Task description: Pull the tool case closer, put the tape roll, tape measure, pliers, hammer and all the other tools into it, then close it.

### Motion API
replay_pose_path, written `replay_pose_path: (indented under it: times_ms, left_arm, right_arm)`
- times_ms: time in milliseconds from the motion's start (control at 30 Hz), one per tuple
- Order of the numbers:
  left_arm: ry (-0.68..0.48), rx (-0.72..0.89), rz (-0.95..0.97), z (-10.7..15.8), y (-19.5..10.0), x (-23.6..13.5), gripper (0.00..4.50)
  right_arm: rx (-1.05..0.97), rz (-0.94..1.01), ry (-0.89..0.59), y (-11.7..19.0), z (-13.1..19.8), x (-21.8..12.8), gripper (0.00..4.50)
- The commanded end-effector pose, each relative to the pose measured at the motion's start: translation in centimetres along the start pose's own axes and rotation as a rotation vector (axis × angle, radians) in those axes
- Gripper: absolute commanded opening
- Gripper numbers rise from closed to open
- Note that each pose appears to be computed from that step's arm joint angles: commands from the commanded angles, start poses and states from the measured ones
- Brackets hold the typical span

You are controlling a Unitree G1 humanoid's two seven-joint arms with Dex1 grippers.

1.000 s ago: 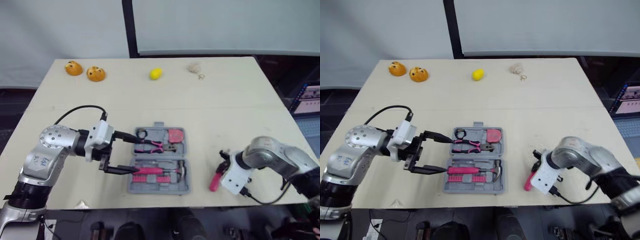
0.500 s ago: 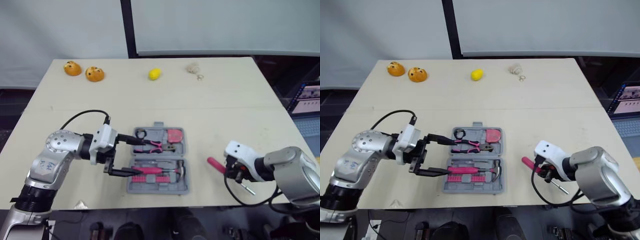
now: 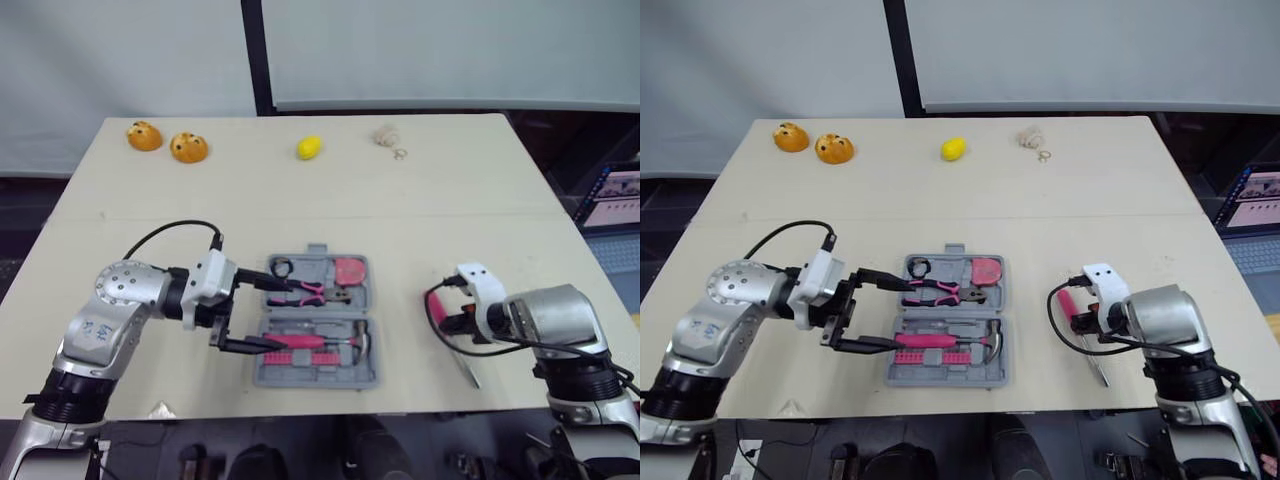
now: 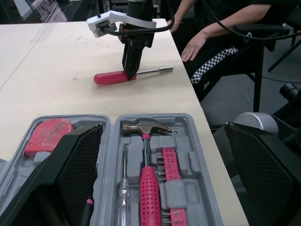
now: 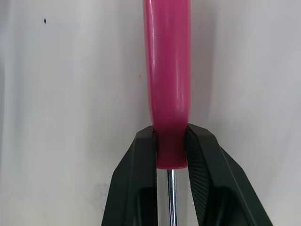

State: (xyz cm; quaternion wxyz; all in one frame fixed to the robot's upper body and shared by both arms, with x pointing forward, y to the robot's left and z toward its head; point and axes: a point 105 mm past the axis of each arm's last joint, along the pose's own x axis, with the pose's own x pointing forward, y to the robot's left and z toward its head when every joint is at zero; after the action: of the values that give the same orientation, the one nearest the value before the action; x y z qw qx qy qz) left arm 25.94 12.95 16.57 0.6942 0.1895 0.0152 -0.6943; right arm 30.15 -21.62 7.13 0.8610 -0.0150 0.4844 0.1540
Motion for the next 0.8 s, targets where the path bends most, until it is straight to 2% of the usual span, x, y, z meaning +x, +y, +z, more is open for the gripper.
replay_pose_path:
  times_ms: [33,100,233,300,400,500,633,800]
  left_arm:
    - [-0.002,0.032,-0.002,0.4,0.3,-0.2,4.5]
    - [-0.004,0.037,-0.008,0.5,0.4,-0.1,4.5]
    - [-0.007,0.041,-0.018,0.6,0.7,-0.2,4.5]
    - [-0.007,0.043,-0.025,0.6,0.7,-0.2,4.5]
    - [-0.011,0.045,-0.033,0.6,1.0,-0.1,4.5]
    - [-0.015,0.047,-0.041,0.7,1.1,0.0,4.5]
    - [-0.017,0.048,-0.05,0.9,1.2,0.0,4.5]
    - [-0.019,0.049,-0.057,1.0,1.3,0.0,4.5]
  right_arm:
    - [0.005,0.009,-0.083,0.1,0.8,-1.2,1.44]
    - [-0.024,0.0,-0.133,0.1,0.9,-2.4,2.27]
    - [-0.15,0.011,-0.266,1.9,0.2,-5.6,4.32]
    - [-0.195,-0.014,-0.346,2.5,-0.8,-6.7,4.42]
    - [-0.077,-0.063,-0.462,2.3,-2.8,-7.4,4.42]
    - [-0.053,-0.109,-0.533,2.5,-4.7,-7.9,4.42]
    - [-0.044,-0.099,-0.566,3.9,-6.9,-7.6,4.42]
    - [-0.026,-0.103,-0.586,4.1,-7.4,-5.7,4.42]
